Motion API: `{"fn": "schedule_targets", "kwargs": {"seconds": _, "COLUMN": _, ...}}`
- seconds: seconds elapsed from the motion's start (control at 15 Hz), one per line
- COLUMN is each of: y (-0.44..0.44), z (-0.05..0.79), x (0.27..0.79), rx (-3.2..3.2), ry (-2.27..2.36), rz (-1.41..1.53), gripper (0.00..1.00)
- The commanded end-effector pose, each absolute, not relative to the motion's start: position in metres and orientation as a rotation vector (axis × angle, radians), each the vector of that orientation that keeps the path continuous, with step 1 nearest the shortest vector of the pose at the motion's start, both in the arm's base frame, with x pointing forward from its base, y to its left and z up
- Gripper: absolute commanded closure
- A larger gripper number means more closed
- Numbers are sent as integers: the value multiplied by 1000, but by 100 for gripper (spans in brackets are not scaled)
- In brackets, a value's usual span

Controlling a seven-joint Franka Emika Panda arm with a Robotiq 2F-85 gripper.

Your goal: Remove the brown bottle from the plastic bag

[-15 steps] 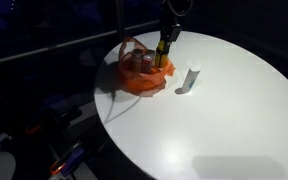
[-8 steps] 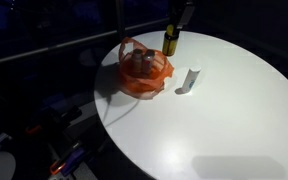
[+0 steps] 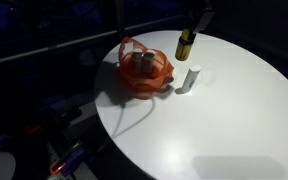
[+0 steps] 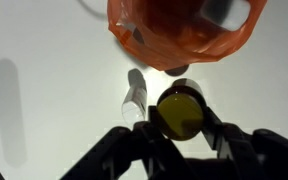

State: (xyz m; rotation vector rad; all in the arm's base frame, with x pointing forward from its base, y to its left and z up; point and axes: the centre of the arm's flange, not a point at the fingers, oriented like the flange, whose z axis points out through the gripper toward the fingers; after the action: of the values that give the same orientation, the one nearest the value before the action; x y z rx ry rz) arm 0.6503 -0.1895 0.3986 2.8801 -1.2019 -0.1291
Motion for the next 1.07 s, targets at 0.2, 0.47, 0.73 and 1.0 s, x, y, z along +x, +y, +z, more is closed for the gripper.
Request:
{"fn": "schedule_targets", "kwargs": {"seconds": 0.2, "y": -203, "z": 372, "x": 689, "rx": 2840, "ry": -1251, "rz": -162, "gripper": 79}}
{"fn": "schedule_targets", "kwargs": {"seconds": 0.47, "y": -204, "z": 349, "x": 699, "rx": 2814, "ry": -1254, "rz": -192, "gripper": 79}}
{"fn": "schedule_targets", "kwargs": {"seconds": 0.73, "y": -205, "z": 330, "x": 704, "rx": 2797, "ry": -1250, "rz": -231, "gripper": 79}}
{"fn": "schedule_targets", "kwargs": {"seconds": 1.0, "y": -206, "z": 314, "x": 705, "rx": 2773, "ry": -1249, "rz": -287, "gripper": 79}}
